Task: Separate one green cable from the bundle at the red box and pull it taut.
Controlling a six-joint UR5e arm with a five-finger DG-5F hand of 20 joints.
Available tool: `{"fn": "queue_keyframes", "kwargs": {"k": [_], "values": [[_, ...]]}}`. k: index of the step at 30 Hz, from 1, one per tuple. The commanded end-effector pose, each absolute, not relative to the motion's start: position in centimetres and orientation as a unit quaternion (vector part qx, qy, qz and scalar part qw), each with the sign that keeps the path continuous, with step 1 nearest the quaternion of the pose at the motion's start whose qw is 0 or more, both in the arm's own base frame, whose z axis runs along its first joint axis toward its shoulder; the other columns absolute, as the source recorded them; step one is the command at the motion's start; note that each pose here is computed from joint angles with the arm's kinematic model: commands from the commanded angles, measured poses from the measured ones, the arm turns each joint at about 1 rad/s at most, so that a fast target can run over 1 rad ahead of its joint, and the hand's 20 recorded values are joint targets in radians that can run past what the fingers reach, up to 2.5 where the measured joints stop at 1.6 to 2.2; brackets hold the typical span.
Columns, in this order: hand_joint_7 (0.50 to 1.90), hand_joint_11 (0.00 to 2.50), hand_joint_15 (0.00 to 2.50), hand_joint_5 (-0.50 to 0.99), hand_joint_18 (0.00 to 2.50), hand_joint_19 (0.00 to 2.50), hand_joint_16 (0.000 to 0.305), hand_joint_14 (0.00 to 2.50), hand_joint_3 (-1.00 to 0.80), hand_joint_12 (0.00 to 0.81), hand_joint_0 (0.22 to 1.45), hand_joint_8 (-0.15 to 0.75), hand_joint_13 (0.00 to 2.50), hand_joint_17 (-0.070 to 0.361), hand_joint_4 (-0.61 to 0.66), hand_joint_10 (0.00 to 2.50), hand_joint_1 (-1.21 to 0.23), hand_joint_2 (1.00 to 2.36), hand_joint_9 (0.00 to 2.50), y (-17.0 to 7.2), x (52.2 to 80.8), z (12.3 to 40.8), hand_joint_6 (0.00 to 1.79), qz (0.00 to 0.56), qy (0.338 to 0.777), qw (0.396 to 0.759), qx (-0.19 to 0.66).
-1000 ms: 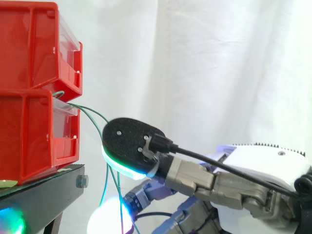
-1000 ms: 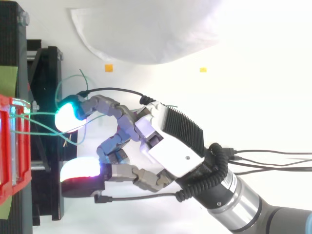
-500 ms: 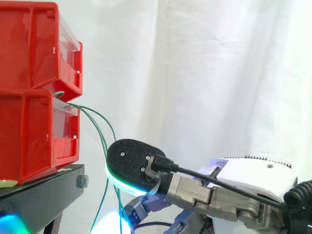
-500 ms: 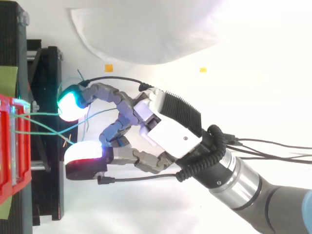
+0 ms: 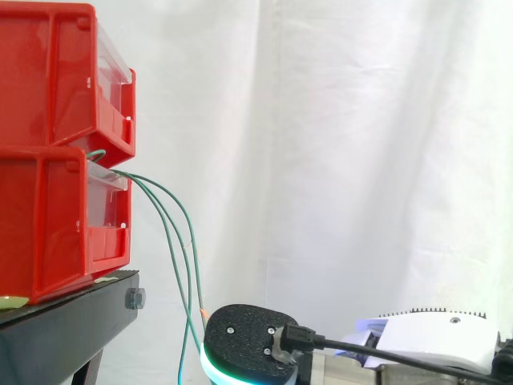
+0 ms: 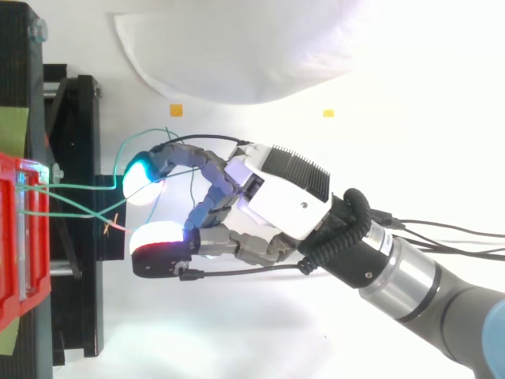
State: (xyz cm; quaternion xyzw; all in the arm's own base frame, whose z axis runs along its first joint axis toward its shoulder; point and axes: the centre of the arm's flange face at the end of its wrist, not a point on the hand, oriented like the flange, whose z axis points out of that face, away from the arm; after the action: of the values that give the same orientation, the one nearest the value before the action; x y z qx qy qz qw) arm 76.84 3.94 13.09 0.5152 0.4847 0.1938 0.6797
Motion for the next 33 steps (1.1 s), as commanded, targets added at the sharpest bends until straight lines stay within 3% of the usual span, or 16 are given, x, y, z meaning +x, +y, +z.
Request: {"fn": "queue_keyframes", "kwargs": {"k": [1,8,16,21,25,29,33], "values": [[0.86,1.42,1.51,-0.14,1.12,1.02,0.069,0.01,-0.50,0.440,0.42,0.367,1.50,0.156,0.32,0.02,-0.37,1.00,1.43,3.3,75.0,13.6,0.50,0.156,0.532,0.648,0.523],[0.86,1.42,1.51,-0.14,1.12,1.02,0.069,0.01,-0.50,0.439,0.42,0.366,1.50,0.156,0.31,0.02,-0.37,1.00,1.43,1.1,73.5,15.2,0.50,0.137,0.573,0.626,0.512],[0.86,1.42,1.52,-0.14,1.12,1.02,0.069,0.01,-0.50,0.433,0.42,0.365,1.50,0.156,0.31,0.02,-0.37,1.00,1.44,-0.6,73.1,19.4,0.50,0.114,0.605,0.645,0.452],[0.86,1.42,1.52,-0.14,1.12,1.03,0.069,0.01,-0.50,0.432,0.42,0.366,1.50,0.156,0.32,0.02,-0.37,1.00,1.44,-1.6,74.0,19.9,0.50,0.113,0.637,0.654,0.392],[0.86,1.42,1.51,-0.14,1.12,1.02,0.069,0.02,-0.50,0.441,0.42,0.361,1.50,0.155,0.31,0.02,-0.37,1.00,1.43,-2.1,75.8,21.9,0.50,0.127,0.620,0.688,0.356],[0.86,1.43,1.51,-0.14,1.12,1.02,0.069,0.02,-0.50,0.435,0.42,0.361,1.50,0.155,0.32,0.02,-0.36,1.00,1.43,-1.7,78.8,26.3,0.50,0.137,0.581,0.747,0.294],[0.85,1.42,1.52,-0.14,1.12,1.02,0.069,0.02,-0.50,0.429,0.42,0.361,1.50,0.155,0.31,0.02,-0.37,1.00,1.43,-1.1,79.4,27.0,0.50,0.110,0.585,0.769,0.232]]}}
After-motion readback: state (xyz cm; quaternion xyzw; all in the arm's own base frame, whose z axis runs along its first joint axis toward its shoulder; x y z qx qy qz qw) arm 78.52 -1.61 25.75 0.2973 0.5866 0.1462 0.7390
